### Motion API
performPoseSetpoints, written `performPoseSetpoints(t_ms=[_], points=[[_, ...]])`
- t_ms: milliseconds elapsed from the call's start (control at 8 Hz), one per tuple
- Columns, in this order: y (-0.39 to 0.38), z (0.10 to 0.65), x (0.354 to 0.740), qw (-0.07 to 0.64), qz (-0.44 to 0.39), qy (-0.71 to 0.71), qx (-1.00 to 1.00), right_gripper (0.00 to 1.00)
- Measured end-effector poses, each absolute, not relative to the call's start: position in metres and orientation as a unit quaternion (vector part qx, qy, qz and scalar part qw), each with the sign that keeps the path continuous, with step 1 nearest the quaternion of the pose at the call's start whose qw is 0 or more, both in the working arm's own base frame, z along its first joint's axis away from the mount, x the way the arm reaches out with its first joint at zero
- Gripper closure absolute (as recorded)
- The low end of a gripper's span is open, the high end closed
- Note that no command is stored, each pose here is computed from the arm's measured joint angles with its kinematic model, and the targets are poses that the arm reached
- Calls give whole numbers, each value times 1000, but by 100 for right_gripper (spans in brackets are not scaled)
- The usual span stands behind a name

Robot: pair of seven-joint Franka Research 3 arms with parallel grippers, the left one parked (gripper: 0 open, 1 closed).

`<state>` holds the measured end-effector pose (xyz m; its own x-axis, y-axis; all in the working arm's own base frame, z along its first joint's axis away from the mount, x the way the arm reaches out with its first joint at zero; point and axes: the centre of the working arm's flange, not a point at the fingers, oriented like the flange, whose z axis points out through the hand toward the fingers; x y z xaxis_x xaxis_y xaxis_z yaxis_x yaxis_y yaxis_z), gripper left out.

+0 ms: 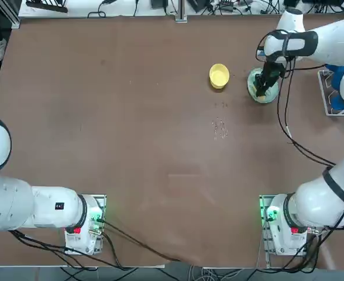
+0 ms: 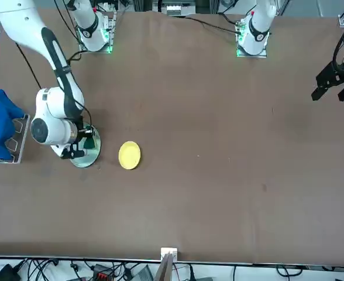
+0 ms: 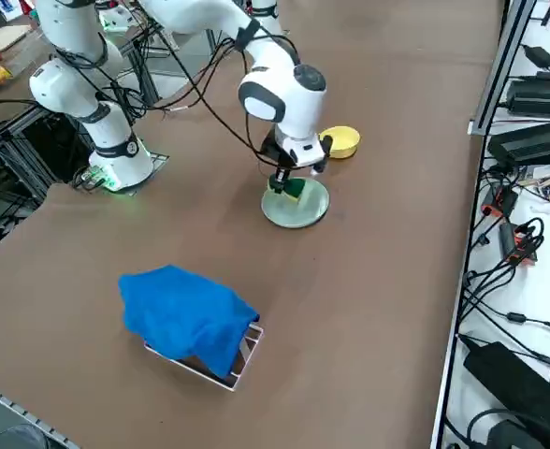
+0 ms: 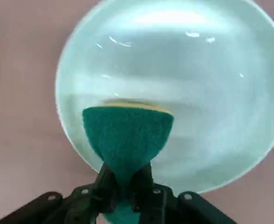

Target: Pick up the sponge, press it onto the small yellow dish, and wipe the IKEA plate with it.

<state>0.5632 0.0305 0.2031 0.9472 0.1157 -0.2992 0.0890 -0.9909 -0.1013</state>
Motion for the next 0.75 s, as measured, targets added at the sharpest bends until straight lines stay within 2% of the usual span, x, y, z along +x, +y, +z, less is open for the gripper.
performPoseSetpoints(t_ms=[750], points=[[-30,198,560,61,139,-78,-985,84]])
